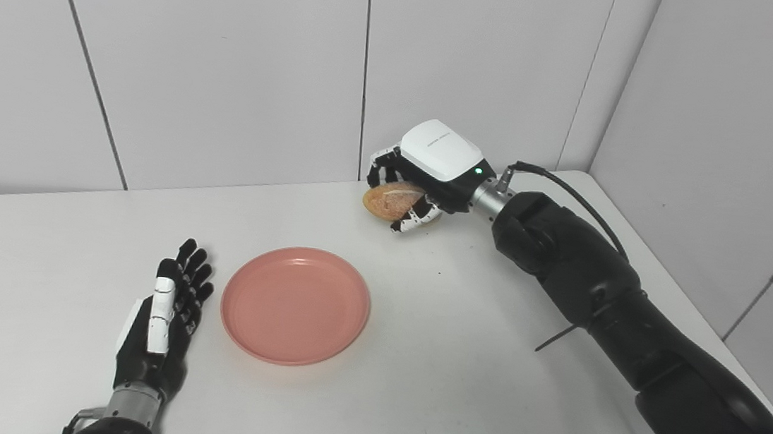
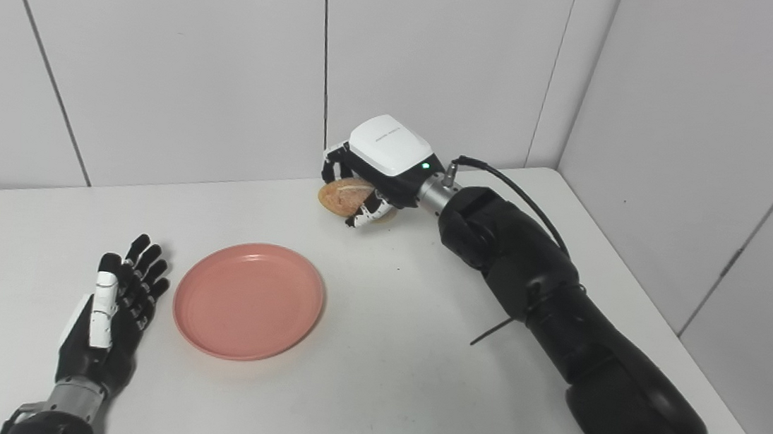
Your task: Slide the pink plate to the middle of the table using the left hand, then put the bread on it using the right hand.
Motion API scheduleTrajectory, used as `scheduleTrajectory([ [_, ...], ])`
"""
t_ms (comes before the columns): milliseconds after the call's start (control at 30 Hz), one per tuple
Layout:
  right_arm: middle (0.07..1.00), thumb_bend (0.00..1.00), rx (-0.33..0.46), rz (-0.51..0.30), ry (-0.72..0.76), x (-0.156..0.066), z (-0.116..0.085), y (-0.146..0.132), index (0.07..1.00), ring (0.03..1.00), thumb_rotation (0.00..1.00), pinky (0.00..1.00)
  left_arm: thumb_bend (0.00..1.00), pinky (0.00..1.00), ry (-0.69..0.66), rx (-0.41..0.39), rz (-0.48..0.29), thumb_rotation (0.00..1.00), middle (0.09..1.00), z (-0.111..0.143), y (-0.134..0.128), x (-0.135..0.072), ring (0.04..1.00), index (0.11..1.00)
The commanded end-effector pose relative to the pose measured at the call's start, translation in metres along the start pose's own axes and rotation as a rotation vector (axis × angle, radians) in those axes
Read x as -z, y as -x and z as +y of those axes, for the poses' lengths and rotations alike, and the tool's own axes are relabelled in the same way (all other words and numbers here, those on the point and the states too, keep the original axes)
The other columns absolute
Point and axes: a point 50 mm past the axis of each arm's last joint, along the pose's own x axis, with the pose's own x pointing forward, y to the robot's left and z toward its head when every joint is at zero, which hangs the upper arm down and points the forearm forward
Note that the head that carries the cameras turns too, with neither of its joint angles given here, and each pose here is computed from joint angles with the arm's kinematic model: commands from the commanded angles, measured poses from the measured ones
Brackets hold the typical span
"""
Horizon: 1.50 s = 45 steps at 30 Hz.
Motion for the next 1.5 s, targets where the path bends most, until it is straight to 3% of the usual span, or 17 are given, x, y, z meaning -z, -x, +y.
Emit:
scheduleTrajectory([
  [0, 0.466, 0.52, 0.084, -0.006, 0.019, 0.0, -0.031, -0.011, 0.489, 0.348, 0.0, 0.33, 0.76, 1.0, -0.008, 0.005, -0.005, 1.0, 0.998, -0.005, 0.0, -0.001, 1.0, 1.0],
  [100, 0.472, 0.52, 0.109, -0.039, -0.021, -0.011, -0.032, -0.016, 0.487, 0.308, 0.0, 0.27, 0.75, 1.0, -0.004, 0.002, -0.004, 1.0, 0.998, -0.008, -0.001, -0.001, 0.999, 1.0],
  [267, 0.412, 0.51, 0.14, -0.08, -0.07, -0.028, -0.033, -0.024, 0.515, 0.346, 0.0, 0.3, 0.76, 1.0, -0.001, 0.002, -0.001, 1.0, 0.995, -0.012, -0.001, 0.0, 0.999, 1.0],
  [533, 0.467, 0.52, 0.177, -0.156, -0.154, -0.06, -0.025, -0.035, 0.501, 0.531, 0.0, 0.44, 0.77, 1.0, -0.022, -0.007, 0.01, 1.0, 0.991, -0.024, -0.002, 0.002, 0.998, 1.0],
  [600, 0.469, 0.52, 0.164, -0.18, -0.179, -0.068, -0.02, -0.037, 0.489, 0.328, 0.0, 0.35, 0.77, 1.0, -0.025, -0.011, 0.009, 1.0, 0.994, -0.029, -0.002, 0.003, 1.0, 1.0],
  [667, 0.47, 0.52, 0.162, -0.205, -0.206, -0.076, -0.016, -0.038, 0.486, 0.251, 0.0, 0.24, 0.76, 1.0, -0.031, -0.013, 0.006, 1.0, 0.993, -0.032, -0.002, 0.003, 0.996, 1.0],
  [767, 0.47, 0.52, 0.155, -0.236, -0.22, -0.089, -0.012, -0.04, 0.486, 0.239, 0.0, 0.2, 0.76, 1.0, -0.034, -0.012, 0.002, 1.0, 0.994, -0.035, -0.002, 0.004, 0.99, 1.0],
  [1000, 0.435, 0.52, 0.114, -0.264, -0.24, -0.106, 0.002, -0.048, 0.517, 0.392, 0.0, 0.34, 0.74, 0.98, -0.026, -0.01, -0.005, 1.0, 0.99, -0.042, -0.002, 0.006, 0.983, 1.0],
  [1233, 0.438, 0.52, 0.048, -0.253, -0.222, -0.11, 0.013, -0.056, 0.519, 0.432, 0.0, 0.41, 0.75, 1.0, -0.05, -0.001, 0.003, 1.0, 0.995, -0.046, -0.002, 0.006, 0.993, 0.998],
  [1467, 0.421, 0.51, 0.011, -0.254, -0.207, -0.11, 0.024, -0.061, 0.522, 0.409, 0.0, 0.4, 0.72, 0.99, -0.044, -0.015, -0.021, 1.0, 0.993, -0.046, -0.004, 0.007, 0.989, 1.0],
])
